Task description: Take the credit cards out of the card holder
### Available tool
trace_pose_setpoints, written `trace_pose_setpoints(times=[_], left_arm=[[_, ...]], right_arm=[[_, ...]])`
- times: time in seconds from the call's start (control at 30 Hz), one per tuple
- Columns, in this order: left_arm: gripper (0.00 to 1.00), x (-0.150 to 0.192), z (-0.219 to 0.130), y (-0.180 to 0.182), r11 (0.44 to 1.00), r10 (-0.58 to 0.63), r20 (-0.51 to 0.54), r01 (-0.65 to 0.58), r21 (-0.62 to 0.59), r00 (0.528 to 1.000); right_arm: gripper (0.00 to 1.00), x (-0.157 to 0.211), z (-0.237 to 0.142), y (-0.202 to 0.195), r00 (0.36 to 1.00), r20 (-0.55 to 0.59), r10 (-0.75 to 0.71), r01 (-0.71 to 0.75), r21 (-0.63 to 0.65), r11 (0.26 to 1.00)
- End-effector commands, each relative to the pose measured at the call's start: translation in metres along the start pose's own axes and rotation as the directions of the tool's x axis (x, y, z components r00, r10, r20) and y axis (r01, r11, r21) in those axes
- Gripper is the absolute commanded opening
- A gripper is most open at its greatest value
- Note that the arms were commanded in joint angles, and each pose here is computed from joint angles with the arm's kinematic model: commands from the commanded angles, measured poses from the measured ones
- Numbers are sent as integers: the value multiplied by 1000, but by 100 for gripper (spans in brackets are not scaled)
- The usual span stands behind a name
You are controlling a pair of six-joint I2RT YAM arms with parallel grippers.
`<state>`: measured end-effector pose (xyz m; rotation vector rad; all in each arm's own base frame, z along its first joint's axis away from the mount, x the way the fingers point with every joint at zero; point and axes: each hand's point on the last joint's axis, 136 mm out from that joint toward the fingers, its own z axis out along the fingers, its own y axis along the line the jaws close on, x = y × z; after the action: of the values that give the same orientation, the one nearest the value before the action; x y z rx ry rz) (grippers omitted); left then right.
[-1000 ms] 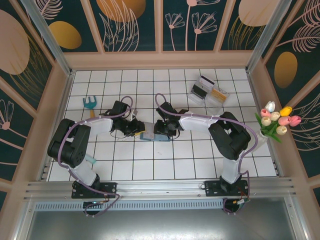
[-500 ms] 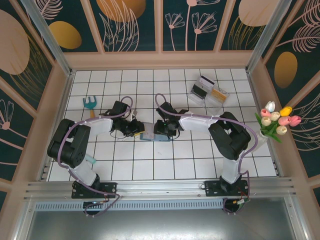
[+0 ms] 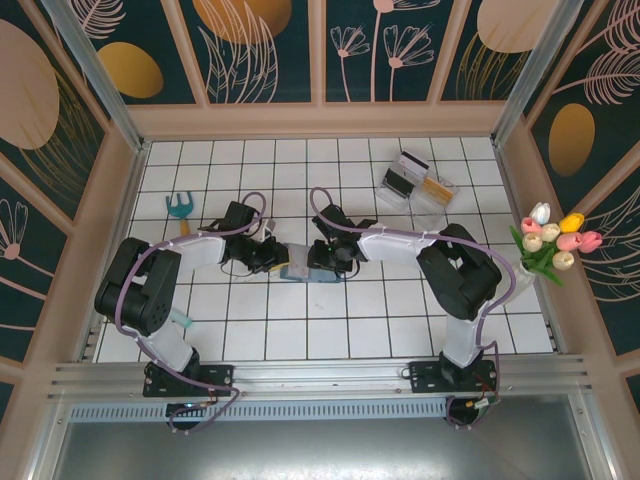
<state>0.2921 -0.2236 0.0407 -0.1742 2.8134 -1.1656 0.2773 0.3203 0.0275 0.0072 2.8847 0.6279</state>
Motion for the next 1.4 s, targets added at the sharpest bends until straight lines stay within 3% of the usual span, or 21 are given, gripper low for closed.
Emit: trace_pose_setpoints(times=[0.0,0.43,0.6,0.87,1.17,1.37], left_arm=[[17,-4,-7,-20,997,39,13,-40,63,999],[22,2,-10,-50,978,89,-9,-85,189,996],[23,0,-7,-50,980,89,-6,-87,177,996],[30,-17,-7,-3,994,44,74,-36,-105,996],[22,-14,1,-2,996,23,47,-19,-83,999],[22,-13,7,7,995,1,34,3,-104,999]], right_arm=[[42,20,7,-24,998,-58,25,-20,85,996],[42,-9,-48,29,997,60,48,-36,-186,982],[42,-13,-53,25,995,81,64,-49,-171,984],[42,-7,-42,13,996,50,74,-68,-123,990],[41,2,-19,-3,997,-6,82,-82,-55,995],[41,10,-5,-14,996,-39,82,-82,-11,997]])
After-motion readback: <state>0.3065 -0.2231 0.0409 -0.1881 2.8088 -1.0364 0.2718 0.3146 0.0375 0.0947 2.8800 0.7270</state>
